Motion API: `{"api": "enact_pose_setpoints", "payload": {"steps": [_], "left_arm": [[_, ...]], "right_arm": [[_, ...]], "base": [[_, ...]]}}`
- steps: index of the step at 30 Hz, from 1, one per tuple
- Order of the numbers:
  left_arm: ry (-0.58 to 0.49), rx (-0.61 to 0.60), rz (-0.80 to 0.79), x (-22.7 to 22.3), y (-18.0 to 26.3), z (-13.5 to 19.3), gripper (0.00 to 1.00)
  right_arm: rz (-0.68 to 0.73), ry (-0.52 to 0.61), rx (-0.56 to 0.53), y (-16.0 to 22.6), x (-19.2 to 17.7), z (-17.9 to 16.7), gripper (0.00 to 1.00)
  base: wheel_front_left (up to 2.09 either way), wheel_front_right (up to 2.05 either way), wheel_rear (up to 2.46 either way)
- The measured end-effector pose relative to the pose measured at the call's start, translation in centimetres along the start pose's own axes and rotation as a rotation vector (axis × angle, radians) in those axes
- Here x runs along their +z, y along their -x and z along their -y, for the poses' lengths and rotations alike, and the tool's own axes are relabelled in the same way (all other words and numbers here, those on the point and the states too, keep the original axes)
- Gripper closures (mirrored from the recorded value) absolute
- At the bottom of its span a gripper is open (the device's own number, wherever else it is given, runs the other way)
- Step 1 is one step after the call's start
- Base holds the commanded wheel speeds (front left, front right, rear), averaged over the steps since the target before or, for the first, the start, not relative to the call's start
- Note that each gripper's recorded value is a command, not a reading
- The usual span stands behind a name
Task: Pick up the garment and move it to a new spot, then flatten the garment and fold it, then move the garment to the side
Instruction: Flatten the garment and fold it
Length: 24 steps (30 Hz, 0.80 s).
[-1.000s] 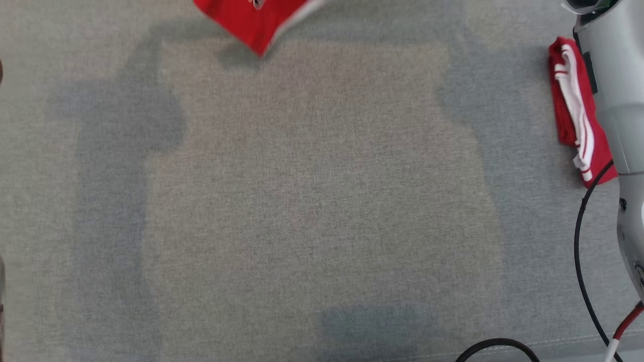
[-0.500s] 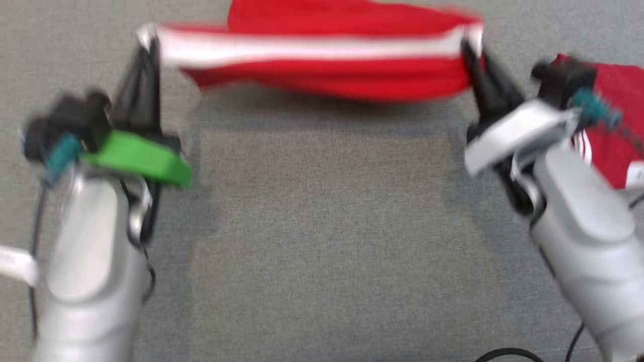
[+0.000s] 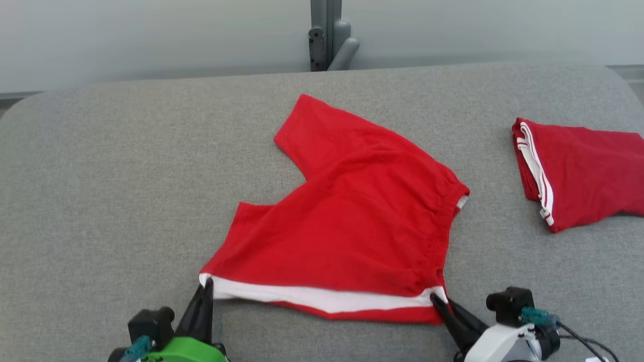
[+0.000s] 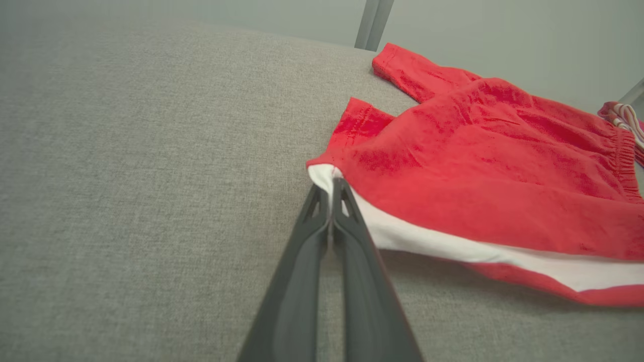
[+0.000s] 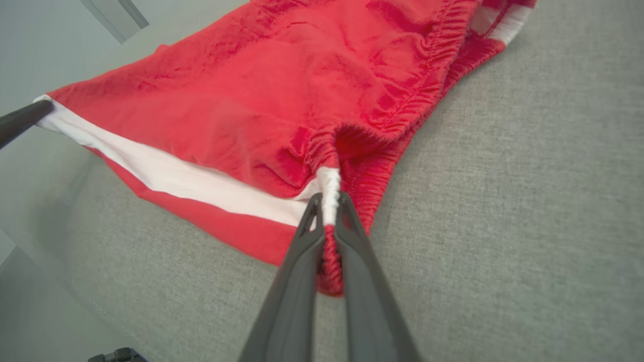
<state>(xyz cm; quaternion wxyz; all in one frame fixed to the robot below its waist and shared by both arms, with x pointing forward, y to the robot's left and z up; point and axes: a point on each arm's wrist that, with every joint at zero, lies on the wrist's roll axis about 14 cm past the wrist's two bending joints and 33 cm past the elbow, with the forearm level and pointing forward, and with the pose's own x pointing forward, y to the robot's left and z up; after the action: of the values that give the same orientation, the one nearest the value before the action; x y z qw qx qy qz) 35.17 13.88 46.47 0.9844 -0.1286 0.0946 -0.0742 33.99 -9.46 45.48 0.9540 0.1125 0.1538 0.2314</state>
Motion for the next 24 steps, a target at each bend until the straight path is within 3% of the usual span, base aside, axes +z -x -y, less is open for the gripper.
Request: {"api": "enact_pose_setpoints", "payload": {"steps": [9,13,17,24], "left_arm": [[0.044,0.121,-0.062,-3.5,6.1,-2.6,1.0],[0.039,0.155,-0.044,-3.1,6.9,-3.6,1.0],[-0.017,0.086,0.071,1.4,4.1,-2.6,1.0],[-0.146,-0.146,0.24,9.7,-4.1,3.1,1.0]], "right_arm": [[-0.116,-0.011,0.029,4.5,-5.1,-2.3,1.0],[-0.099,-0.036,0.031,4.6,-4.8,-2.5,1.0],[-0.006,-0.095,0.011,3.5,-2.0,-2.1,1.0],[0.191,-0.265,-0.036,-0.1,4.4,-0.5,1.0]], "base": [[0.0,0.0,0.0],[0.0,0.0,0.0],[0.0,0.0,0.0],[0.0,0.0,0.0]]}}
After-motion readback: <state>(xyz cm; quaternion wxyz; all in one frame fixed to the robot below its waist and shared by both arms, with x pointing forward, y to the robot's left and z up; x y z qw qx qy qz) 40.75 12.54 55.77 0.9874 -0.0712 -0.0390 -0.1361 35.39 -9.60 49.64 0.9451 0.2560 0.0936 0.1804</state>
